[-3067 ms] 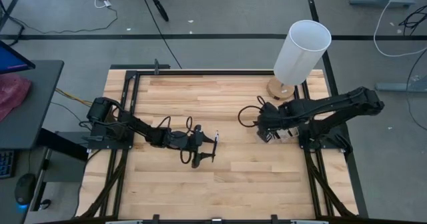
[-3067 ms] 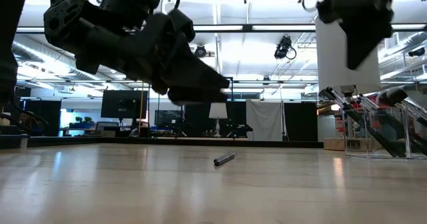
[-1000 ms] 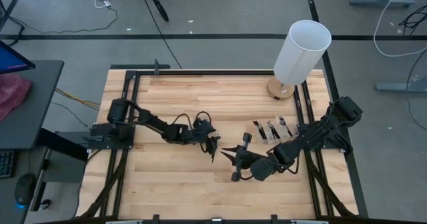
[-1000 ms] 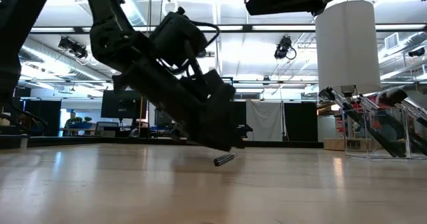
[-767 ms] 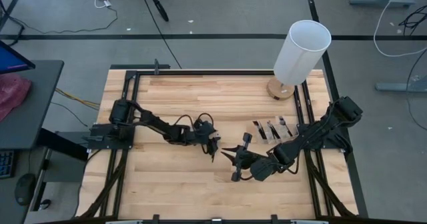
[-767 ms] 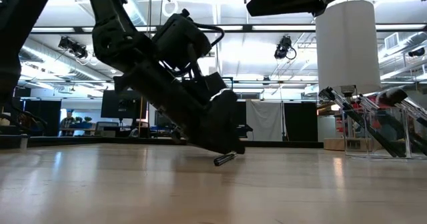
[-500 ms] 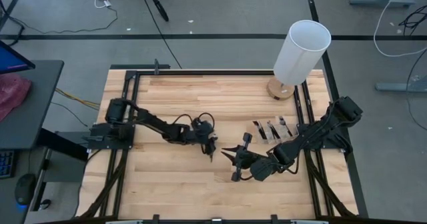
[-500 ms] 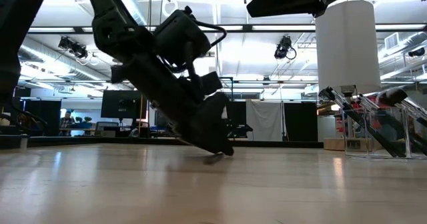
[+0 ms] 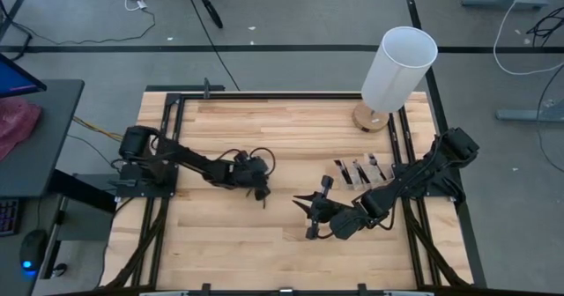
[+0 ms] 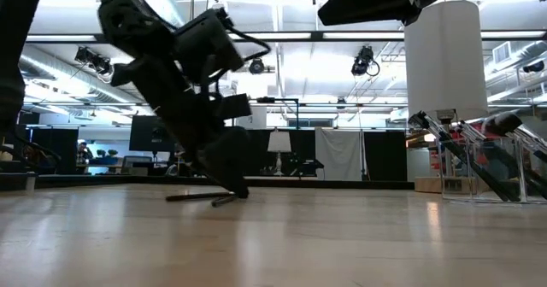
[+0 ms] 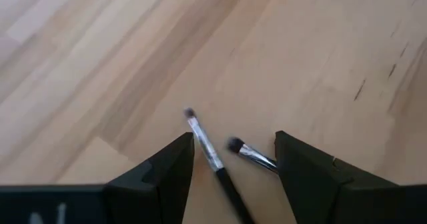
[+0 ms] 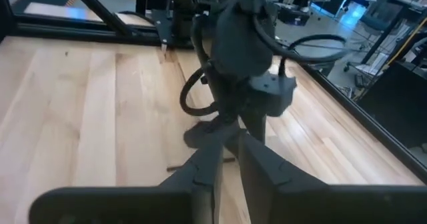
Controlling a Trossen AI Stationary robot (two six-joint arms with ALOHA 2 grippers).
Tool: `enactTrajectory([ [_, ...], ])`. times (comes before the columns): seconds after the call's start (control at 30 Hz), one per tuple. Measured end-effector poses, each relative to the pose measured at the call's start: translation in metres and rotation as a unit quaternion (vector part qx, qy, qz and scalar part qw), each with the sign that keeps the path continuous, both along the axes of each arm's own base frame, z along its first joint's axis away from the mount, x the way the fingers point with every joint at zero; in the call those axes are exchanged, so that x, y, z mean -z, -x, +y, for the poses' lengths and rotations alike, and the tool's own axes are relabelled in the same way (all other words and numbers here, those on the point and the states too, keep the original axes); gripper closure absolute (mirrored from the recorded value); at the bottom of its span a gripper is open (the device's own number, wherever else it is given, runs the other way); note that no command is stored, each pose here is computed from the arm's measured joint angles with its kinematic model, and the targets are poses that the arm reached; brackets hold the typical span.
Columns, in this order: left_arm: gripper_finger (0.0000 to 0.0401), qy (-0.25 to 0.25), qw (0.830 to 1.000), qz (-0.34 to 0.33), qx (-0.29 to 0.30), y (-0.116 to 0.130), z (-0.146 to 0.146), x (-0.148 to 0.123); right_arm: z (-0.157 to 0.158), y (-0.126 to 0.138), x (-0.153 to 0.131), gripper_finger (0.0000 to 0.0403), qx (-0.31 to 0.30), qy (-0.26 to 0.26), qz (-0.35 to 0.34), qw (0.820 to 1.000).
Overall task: Put items in baskets/containers
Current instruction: Put the black eyeshadow brush into the transparent organizer
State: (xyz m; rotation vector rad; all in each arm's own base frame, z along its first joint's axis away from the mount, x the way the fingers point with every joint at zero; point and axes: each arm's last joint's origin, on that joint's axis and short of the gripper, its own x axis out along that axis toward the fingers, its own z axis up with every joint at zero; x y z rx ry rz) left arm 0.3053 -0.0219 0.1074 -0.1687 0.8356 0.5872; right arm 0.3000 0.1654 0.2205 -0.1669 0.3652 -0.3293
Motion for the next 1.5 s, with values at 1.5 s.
enactTrajectory([
  [1.5,0.0191,0.143,0.952,0.109,-0.246,0.172,-0.035,-0.033,-0.008,-0.003,0.001,0.0350,0.019,-0.012,-0.001,1.000],
])
